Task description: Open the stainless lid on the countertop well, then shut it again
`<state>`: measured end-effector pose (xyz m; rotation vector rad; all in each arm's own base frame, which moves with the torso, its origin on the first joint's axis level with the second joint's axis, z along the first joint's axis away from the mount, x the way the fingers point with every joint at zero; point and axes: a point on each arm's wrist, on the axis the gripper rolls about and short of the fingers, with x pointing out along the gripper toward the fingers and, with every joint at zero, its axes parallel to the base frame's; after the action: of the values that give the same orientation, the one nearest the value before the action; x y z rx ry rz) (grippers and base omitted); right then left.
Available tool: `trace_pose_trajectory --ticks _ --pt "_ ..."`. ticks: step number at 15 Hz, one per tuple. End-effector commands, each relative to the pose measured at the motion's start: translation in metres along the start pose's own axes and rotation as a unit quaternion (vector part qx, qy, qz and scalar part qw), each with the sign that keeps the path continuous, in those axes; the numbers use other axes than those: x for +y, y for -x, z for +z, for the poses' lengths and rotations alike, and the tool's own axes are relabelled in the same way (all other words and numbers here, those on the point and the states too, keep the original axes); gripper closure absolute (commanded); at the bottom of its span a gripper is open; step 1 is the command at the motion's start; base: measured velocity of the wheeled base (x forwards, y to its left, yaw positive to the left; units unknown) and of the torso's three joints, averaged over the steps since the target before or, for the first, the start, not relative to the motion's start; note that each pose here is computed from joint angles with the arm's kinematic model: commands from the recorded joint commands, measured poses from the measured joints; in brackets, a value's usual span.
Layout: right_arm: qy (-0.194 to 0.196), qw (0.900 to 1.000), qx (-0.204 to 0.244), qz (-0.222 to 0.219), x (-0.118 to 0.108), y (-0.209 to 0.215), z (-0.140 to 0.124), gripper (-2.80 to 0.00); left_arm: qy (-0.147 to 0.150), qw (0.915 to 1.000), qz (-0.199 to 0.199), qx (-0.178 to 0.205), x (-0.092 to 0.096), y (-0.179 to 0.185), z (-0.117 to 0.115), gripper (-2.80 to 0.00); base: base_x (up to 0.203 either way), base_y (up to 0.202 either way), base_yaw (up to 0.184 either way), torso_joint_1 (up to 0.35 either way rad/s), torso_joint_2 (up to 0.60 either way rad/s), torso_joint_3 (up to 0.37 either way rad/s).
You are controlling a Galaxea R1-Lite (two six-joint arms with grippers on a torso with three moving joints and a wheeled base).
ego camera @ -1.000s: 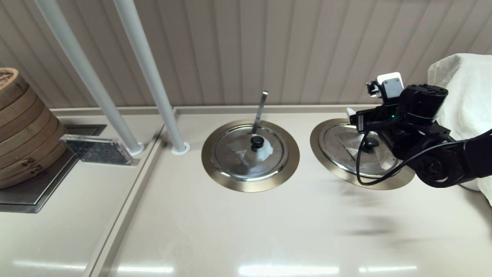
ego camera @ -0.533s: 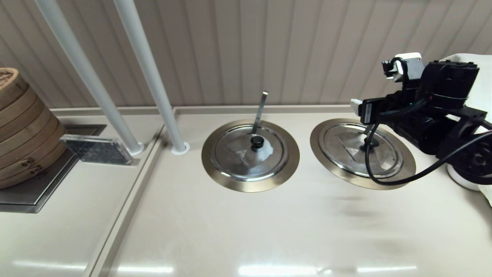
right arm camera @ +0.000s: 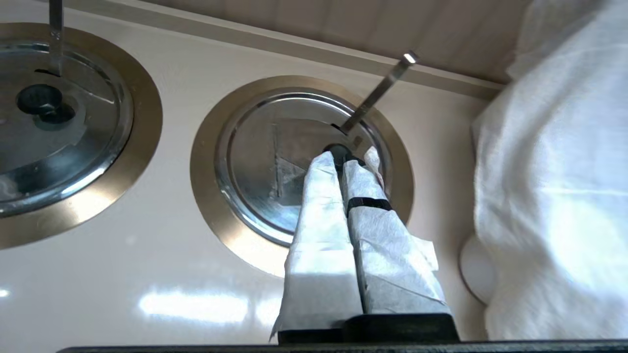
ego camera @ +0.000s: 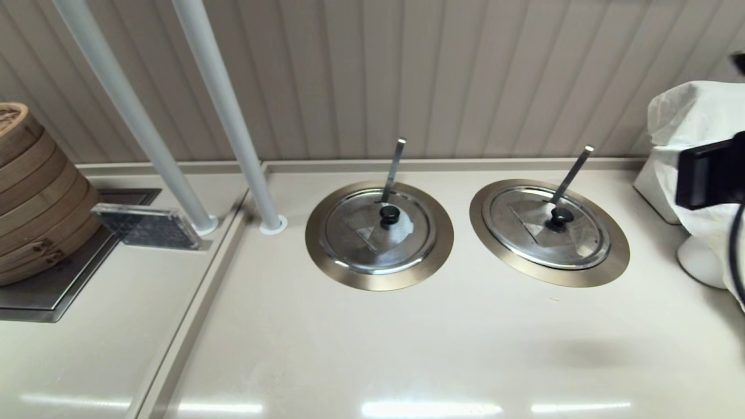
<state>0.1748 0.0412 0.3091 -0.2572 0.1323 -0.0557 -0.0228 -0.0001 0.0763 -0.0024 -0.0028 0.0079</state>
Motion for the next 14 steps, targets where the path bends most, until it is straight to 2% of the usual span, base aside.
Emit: trace_pose_trajectory --ticks 1,3,5,7,10,11,12,14 --pt "-0.021 0.996 -0.071 -0.046 -0.038 0.092 -0.001 0.0 0.0 1.0 0.001 0.0 0.0 0.0 0.0 0.0 0.0 0.0 0.0 0.0 0.0 0.0" --pt "-0.024 0.99 -0.088 -0.106 -0.053 0.148 -0.023 0.0 0.0 1.0 0.001 0.0 0.0 0.0 0.0 0.0 0.0 0.0 0.0 0.0 0.0 0.0" --pt "-0.023 0.981 -0.09 -0.172 -0.051 0.189 -0.05 0.0 0.0 1.0 0.001 0.0 0.0 0.0 0.0 0.0 0.0 0.0 0.0 0.0 0.0 0.0" --pt "-0.018 0.978 -0.081 -0.194 -0.043 0.205 -0.076 0.0 0.0 1.0 0.001 0.0 0.0 0.0 0.0 0.0 0.0 0.0 0.0 0.0 0.0 0.0" --pt "-0.021 0.974 -0.108 -0.198 -0.036 0.225 -0.101 0.0 0.0 1.0 0.001 0.0 0.0 0.0 0.0 0.0 0.0 0.0 0.0 0.0 0.0 0.0" --pt "-0.033 0.973 -0.121 -0.191 -0.035 0.227 -0.103 0.0 0.0 1.0 0.001 0.0 0.0 0.0 0.0 0.0 0.0 0.0 0.0 0.0 0.0 0.0" --pt "-0.051 0.975 -0.134 -0.17 -0.036 0.227 -0.103 0.0 0.0 1.0 0.001 0.0 0.0 0.0 0.0 0.0 0.0 0.0 0.0 0.0 0.0 0.0" --pt "-0.062 0.978 -0.154 -0.124 -0.042 0.232 -0.108 0.0 0.0 1.0 0.001 0.0 0.0 0.0 0.0 0.0 0.0 0.0 0.0 0.0 0.0 0.0"
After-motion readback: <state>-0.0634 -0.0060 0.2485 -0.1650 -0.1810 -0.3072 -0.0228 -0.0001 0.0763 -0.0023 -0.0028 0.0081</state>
